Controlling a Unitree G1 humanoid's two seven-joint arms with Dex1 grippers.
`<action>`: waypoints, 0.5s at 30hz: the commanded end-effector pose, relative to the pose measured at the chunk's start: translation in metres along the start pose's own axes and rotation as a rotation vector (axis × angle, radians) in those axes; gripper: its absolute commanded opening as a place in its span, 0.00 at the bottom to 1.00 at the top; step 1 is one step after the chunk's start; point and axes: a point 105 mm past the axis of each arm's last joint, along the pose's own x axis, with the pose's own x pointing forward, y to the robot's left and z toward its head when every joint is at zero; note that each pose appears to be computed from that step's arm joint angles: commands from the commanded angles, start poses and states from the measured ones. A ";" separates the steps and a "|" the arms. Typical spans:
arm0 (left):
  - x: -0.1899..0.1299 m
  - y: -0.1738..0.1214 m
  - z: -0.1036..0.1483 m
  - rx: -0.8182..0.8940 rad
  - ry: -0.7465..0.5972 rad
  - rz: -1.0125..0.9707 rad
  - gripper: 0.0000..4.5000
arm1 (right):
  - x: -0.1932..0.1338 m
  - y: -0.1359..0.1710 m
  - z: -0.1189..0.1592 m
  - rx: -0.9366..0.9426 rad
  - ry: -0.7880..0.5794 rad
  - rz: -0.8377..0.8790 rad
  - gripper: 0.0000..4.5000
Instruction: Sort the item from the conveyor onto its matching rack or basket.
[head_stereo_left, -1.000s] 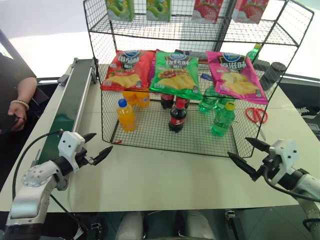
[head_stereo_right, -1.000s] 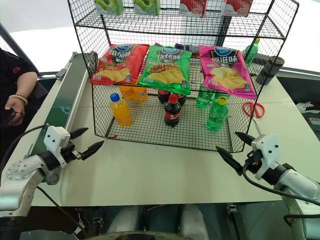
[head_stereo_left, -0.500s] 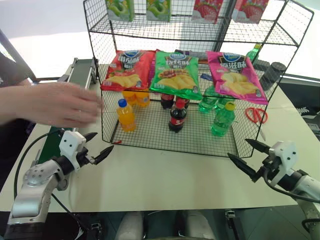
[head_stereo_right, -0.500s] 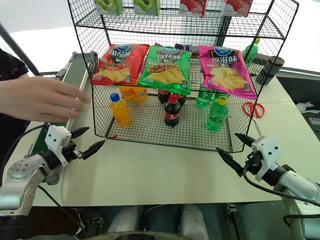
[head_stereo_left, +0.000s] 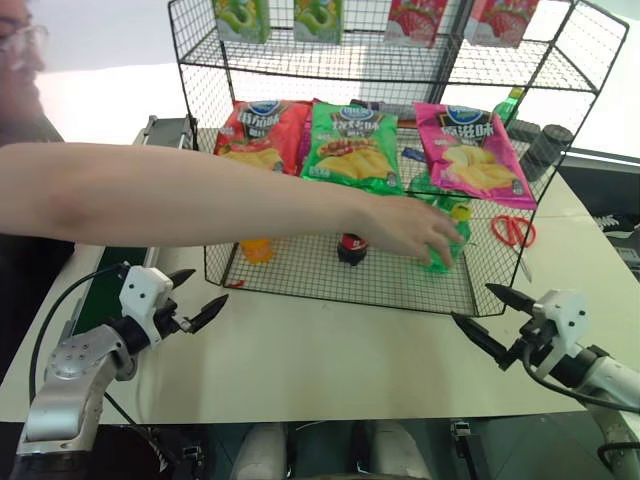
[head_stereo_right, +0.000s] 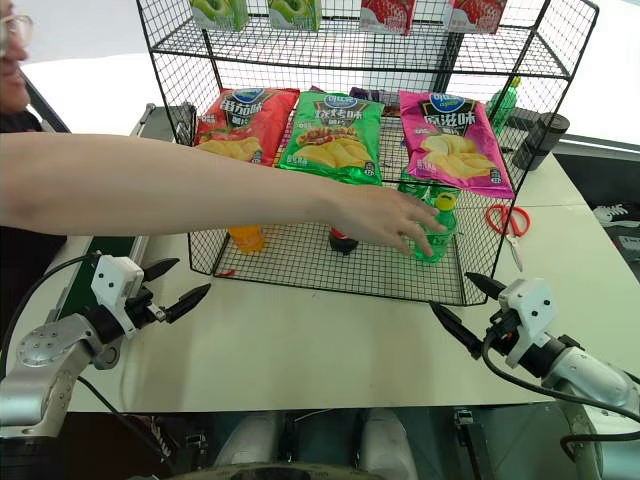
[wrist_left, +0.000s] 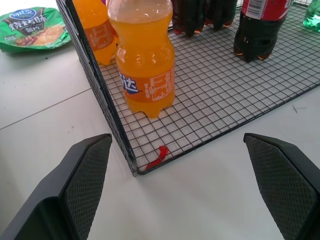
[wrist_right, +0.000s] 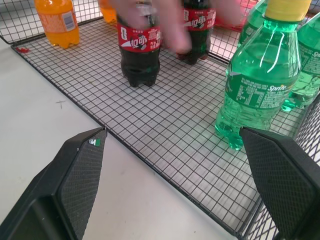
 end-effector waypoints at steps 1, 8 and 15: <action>0.003 -0.003 0.011 0.026 -0.031 -0.011 1.00 | -0.002 -0.002 0.004 -0.015 -0.025 -0.012 0.98; 0.007 -0.006 0.011 0.022 -0.037 -0.017 1.00 | -0.002 -0.005 -0.001 -0.014 -0.021 -0.018 0.98; 0.009 -0.008 0.010 0.016 -0.038 -0.019 1.00 | 0.000 -0.007 -0.004 -0.013 -0.021 -0.021 0.98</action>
